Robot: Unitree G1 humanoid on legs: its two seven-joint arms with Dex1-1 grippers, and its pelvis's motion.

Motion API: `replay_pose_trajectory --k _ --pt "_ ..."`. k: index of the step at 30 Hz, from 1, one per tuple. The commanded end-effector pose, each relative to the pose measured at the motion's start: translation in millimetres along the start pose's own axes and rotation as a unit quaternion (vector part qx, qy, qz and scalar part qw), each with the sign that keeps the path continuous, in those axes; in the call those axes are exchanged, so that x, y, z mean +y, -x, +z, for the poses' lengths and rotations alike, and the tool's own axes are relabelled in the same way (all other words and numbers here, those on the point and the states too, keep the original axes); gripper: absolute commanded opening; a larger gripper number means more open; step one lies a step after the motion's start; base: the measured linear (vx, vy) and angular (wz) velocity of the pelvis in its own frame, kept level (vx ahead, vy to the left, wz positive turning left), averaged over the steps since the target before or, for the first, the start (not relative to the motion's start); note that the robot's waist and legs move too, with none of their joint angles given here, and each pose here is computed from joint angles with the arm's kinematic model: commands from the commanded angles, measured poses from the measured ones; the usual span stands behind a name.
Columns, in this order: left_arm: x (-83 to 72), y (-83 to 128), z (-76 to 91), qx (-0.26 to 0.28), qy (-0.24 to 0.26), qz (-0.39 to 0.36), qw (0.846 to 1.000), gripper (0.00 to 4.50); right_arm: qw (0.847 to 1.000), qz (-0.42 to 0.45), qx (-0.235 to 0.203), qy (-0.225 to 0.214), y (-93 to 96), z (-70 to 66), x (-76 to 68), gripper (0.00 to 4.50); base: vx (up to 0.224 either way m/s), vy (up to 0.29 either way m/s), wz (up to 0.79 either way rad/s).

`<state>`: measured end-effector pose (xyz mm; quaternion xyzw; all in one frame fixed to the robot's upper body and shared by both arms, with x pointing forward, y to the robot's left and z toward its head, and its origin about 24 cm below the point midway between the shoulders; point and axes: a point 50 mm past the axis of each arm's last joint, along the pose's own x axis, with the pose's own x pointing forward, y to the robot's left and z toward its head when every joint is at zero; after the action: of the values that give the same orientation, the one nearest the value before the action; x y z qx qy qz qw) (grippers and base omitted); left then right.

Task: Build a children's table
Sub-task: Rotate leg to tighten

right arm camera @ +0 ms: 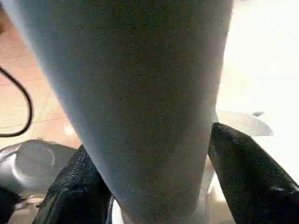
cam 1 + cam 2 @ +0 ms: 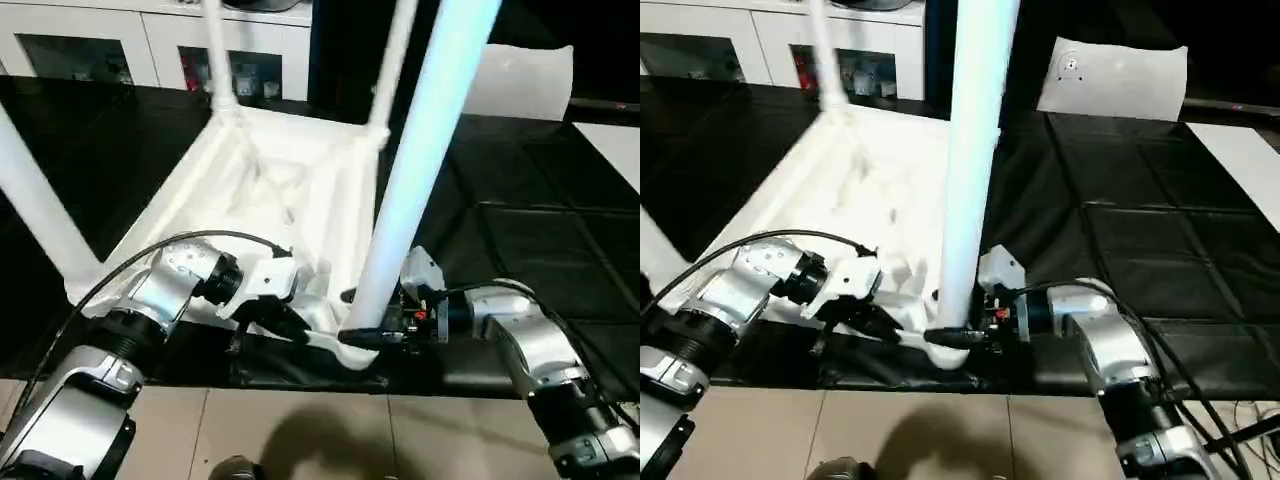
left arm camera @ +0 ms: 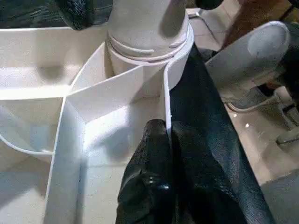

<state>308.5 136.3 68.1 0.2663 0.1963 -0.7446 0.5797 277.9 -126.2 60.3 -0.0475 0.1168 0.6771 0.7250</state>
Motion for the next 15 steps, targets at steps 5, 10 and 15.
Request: replay_pose_trajectory --k 5,10,15 --pt "-2.0 -6.4 5.1 0.028 -0.027 -0.059 0.998 0.00 1.000 0.022 0.006 -0.008 3.9 4.2 -2.6 2.36 0.000 0.000 0.00" --pt "-1.6 -5.7 4.4 0.031 -0.028 -0.061 0.997 0.00 0.999 0.041 0.009 -0.013 3.7 3.9 -1.9 2.11 0.000 0.000 0.00" --pt "0.3 -4.9 3.7 0.029 -0.017 -0.049 0.998 0.00 0.999 0.048 0.000 -0.024 2.1 5.0 -0.4 2.04 0.000 0.000 0.00"
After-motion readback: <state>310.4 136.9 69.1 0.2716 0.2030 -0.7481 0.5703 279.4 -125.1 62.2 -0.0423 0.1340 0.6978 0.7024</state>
